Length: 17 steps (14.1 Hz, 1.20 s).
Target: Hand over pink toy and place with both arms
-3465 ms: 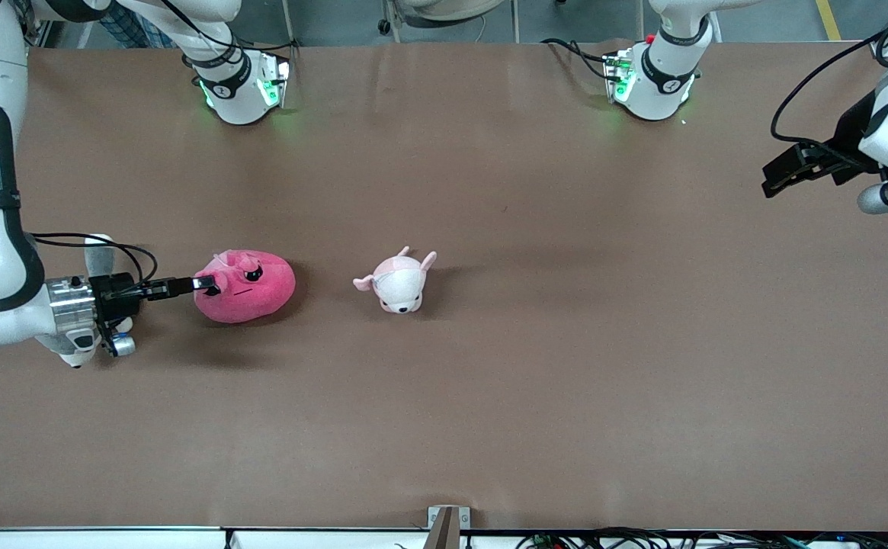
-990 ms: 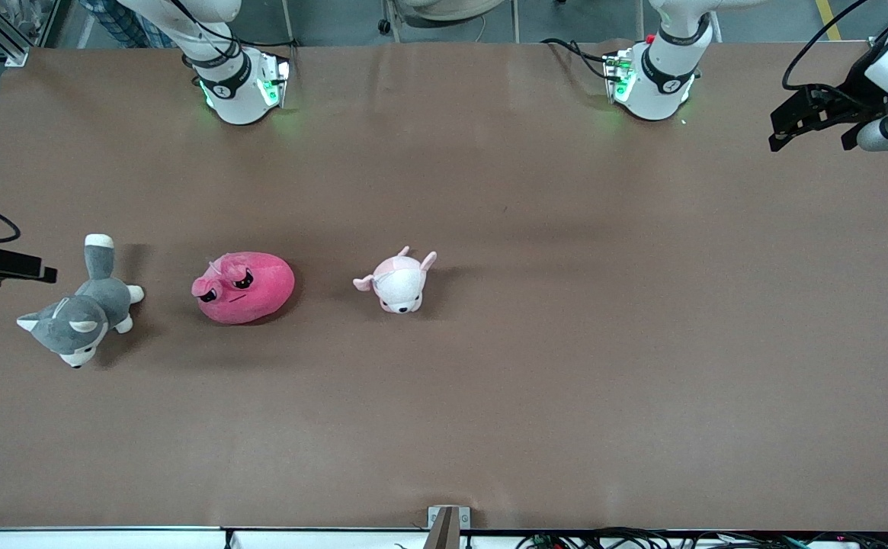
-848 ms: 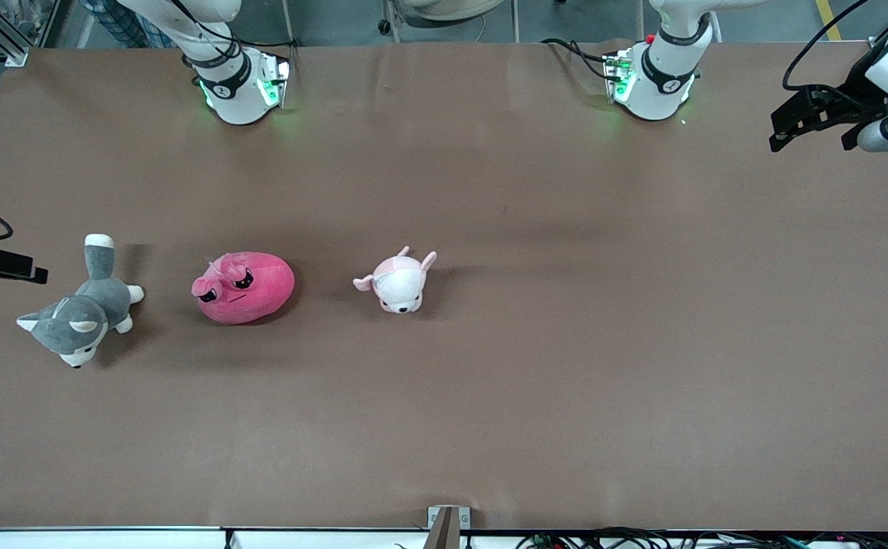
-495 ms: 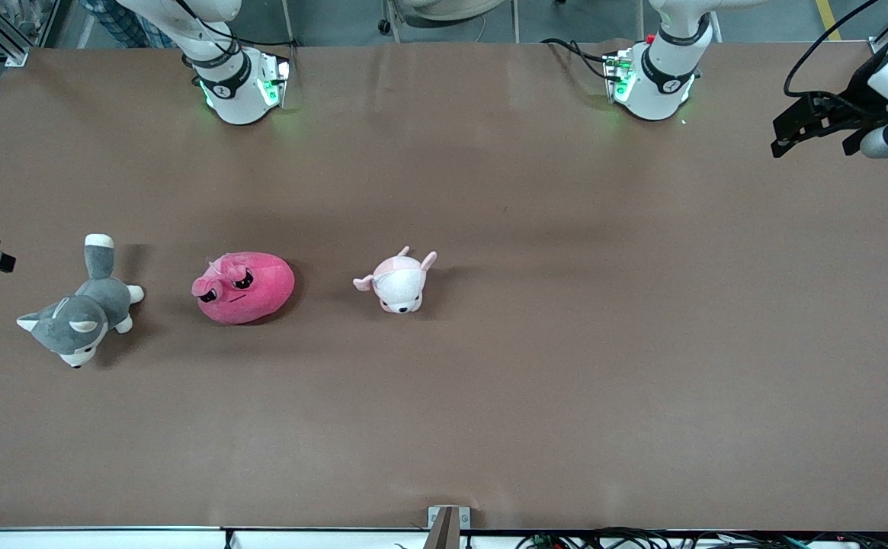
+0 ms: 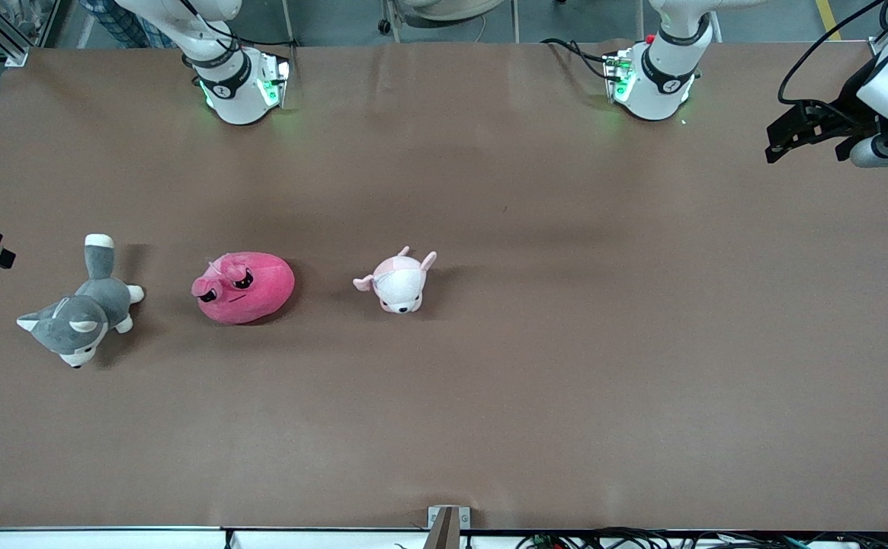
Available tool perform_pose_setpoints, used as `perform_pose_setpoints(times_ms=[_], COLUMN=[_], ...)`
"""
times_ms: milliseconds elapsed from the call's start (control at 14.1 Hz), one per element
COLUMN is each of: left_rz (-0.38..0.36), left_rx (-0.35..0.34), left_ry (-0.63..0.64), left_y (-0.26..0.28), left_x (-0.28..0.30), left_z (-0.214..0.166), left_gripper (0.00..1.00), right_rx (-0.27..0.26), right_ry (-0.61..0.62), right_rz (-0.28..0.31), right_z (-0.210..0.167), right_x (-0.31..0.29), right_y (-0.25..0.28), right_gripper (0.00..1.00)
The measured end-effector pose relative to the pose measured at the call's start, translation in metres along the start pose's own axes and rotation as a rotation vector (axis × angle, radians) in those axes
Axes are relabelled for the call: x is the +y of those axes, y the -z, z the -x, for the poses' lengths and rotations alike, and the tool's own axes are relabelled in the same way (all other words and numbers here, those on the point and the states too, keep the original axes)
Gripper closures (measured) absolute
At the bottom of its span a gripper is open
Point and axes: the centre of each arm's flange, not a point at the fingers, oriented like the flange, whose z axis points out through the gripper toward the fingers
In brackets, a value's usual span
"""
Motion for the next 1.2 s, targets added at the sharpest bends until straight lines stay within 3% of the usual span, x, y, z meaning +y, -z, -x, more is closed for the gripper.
perform_pose_setpoints(times_ms=[778,1202], left_rz=[0.000,-0.001], left_rx=[0.001,-0.004], left_ry=[-0.001,-0.003], left_y=[0.001,0.000], left_x=[0.000,0.002], left_z=[0.001,0.001], left_gripper=[0.00,0.00], right_rx=[0.021,0.013], right_ry=[0.020,0.009], right_rz=[0.033,0.017], right_z=[0.020,0.050], right_x=[-0.022,-0.013], right_y=[0.015,0.006], right_gripper=[0.00,0.00])
